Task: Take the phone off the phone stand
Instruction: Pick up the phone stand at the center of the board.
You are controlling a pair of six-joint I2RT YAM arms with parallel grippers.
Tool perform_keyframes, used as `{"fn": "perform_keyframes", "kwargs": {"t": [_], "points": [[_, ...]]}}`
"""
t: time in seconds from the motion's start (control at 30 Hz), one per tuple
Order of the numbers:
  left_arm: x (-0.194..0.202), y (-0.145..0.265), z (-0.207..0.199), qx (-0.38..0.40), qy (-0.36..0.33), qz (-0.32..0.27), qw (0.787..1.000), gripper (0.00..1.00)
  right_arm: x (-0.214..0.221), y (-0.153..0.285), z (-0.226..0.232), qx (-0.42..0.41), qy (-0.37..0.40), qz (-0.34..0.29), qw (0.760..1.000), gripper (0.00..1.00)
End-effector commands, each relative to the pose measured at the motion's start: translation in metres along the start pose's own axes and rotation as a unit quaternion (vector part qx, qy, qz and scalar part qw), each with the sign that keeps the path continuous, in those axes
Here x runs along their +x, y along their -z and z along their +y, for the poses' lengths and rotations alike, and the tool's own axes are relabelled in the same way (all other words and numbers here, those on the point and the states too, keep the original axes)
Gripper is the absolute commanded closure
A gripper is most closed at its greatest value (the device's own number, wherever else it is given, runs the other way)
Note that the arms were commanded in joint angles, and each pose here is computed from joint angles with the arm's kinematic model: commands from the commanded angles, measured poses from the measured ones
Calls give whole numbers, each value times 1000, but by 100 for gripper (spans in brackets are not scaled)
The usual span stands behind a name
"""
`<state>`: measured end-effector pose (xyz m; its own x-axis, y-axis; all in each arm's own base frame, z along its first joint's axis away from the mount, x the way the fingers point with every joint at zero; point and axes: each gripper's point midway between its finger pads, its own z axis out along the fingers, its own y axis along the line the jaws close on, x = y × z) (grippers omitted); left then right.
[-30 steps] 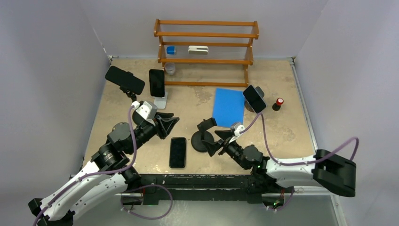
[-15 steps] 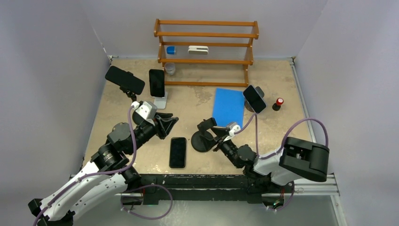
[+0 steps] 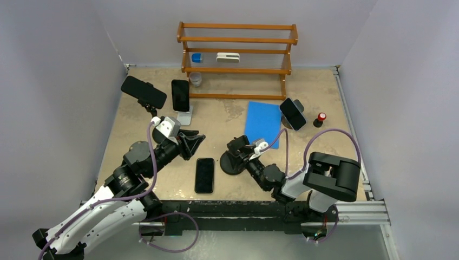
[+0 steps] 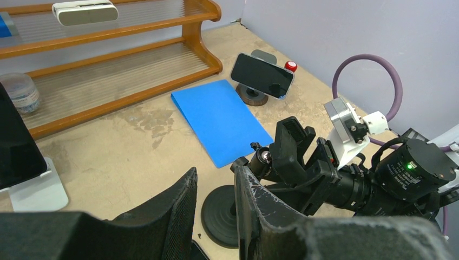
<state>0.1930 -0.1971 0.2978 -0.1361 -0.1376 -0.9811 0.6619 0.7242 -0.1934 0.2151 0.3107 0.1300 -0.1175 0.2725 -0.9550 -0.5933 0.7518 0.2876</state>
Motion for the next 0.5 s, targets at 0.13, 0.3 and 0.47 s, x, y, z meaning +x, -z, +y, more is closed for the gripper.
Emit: {"fn": "perform_keyframes", "kwargs": {"t": [0.13,0.3,0.47], "points": [[-16,1,-3,7,-6,-25,1000,71,-32,-15,5,15,-22,-66,997,56],[-17,2,-4,10,-5,-26,1000,71,-36,-19,3,25,-9,-72,997,65],[-17,2,-5,11,-5,-27,1000,71,-49,-20,6,22,6,-89,996,85]]}}
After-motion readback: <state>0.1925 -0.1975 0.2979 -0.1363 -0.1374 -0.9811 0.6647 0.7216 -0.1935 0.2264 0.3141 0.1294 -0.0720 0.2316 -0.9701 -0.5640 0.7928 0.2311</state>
